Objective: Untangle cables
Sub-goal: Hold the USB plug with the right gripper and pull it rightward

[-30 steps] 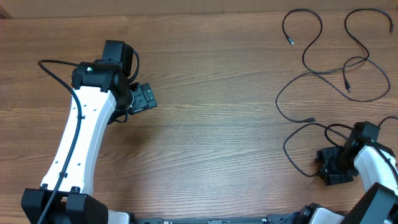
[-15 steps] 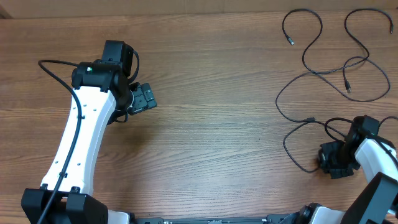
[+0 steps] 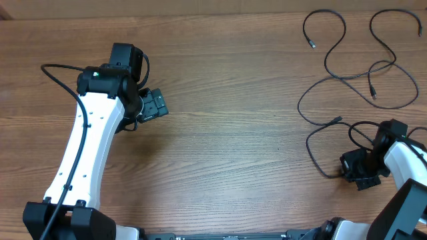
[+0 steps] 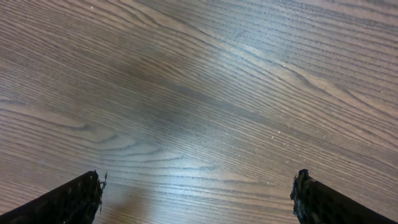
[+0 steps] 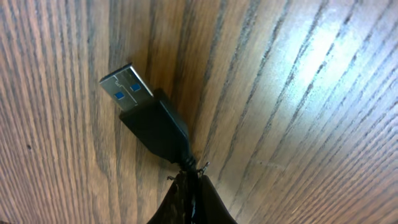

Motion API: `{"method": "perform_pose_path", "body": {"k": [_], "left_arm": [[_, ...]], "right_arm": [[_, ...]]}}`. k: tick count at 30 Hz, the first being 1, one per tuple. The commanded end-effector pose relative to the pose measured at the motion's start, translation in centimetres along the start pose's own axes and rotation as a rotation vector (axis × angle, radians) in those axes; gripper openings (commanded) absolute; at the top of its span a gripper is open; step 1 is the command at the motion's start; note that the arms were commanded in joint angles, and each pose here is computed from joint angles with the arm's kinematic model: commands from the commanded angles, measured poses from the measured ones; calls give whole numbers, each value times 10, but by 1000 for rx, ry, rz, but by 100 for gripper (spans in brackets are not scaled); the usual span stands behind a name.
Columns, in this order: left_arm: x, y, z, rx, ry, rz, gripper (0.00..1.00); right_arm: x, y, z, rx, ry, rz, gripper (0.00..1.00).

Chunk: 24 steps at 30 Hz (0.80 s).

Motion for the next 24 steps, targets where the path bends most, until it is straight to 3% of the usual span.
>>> {"method": "perform_pose_path", "body": {"k": [1, 13, 22, 23, 24], "left_arm": [[0, -2, -3, -13, 15, 0, 100], [0, -2, -3, -12, 14, 0, 100], [0, -2, -3, -13, 14, 0, 100], [0, -2, -3, -13, 14, 0, 100], [0, -2, -3, -13, 14, 0, 100]], "right_arm": [[5, -4, -2, -7, -65, -12, 4], [3, -6, 8, 79, -126, -39, 4], [3, -19, 14, 60, -200, -90, 4], [2, -19, 14, 62, -199, -88, 5], [2, -19, 14, 64, -200, -86, 17]]}}
Point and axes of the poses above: each gripper's point midway between its finger pads, its own y axis out along the fingers, its own x axis along the line the jaws close on, z = x × y, the point moved 9 cm from there along -y, back along the fingers, and after that the axes turned 1 degree about y, right-handed, at the moved point
